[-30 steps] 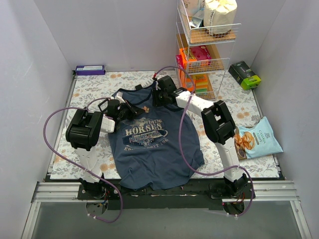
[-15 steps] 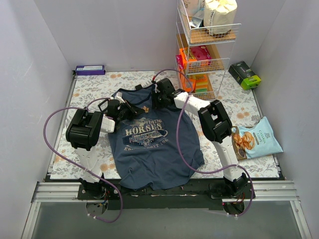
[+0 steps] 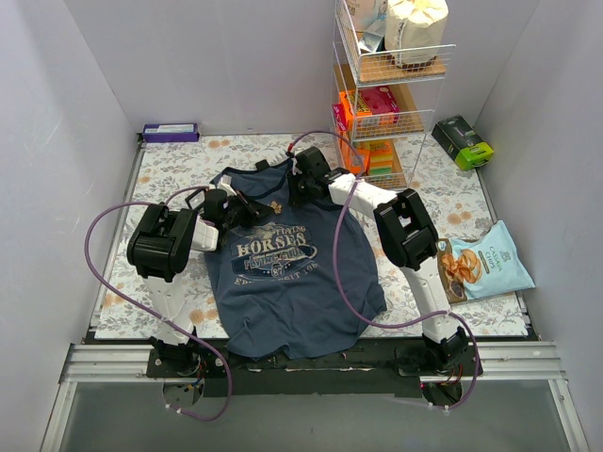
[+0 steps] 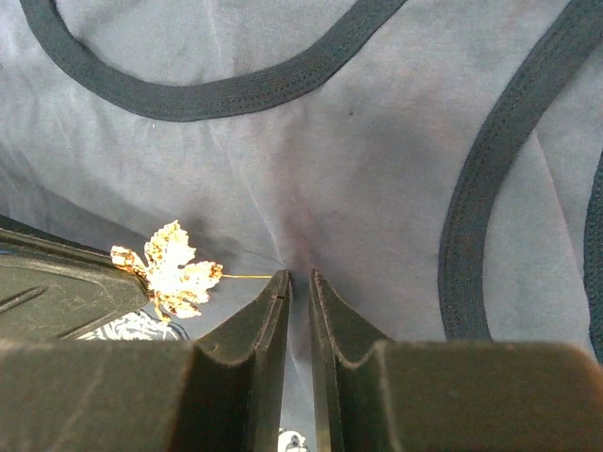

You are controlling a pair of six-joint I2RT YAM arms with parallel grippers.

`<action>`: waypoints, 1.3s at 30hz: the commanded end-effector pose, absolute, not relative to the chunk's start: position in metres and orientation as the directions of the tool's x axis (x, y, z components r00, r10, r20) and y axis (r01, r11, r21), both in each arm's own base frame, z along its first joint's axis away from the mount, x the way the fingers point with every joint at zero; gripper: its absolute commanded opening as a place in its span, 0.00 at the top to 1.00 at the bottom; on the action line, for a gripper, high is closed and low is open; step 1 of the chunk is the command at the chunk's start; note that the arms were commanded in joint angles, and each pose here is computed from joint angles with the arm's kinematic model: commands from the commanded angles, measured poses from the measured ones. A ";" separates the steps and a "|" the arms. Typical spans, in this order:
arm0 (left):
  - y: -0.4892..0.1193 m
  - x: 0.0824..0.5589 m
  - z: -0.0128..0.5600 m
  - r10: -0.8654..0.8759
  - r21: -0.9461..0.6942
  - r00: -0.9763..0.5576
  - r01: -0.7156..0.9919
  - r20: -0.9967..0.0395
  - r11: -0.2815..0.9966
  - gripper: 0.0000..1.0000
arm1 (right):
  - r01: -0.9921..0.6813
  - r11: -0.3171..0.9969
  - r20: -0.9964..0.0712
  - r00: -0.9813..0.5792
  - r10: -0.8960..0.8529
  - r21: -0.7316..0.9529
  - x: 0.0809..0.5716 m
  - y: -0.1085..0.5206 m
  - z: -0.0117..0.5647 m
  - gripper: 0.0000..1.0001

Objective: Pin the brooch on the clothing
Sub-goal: Pin the brooch to the clothes.

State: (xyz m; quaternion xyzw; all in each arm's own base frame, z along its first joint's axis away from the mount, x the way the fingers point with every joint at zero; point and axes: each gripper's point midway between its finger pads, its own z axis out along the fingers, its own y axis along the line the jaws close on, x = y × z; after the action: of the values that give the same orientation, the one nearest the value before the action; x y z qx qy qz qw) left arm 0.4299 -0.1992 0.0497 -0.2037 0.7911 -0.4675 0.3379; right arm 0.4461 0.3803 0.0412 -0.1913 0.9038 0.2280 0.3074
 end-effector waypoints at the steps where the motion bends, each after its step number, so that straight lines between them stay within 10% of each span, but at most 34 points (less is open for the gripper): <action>1: -0.199 0.441 0.066 -0.648 -0.881 -0.662 0.039 -0.377 0.472 1.00 | -0.491 0.819 -0.671 -0.718 -0.188 0.296 0.459 0.386 0.051 0.78; 39: -0.208 0.431 0.037 -0.639 -0.895 -0.703 -0.008 -0.312 0.446 1.00 | -0.514 0.756 -0.660 -0.736 -0.147 0.405 0.451 0.406 0.062 0.99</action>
State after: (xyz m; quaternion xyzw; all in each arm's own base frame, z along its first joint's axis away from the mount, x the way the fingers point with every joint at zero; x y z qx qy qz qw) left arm 0.4299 -0.2010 0.0319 -0.2191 0.7901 -0.4731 0.3224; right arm 0.4422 0.3908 0.0381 -0.1909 0.9015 0.2565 0.2916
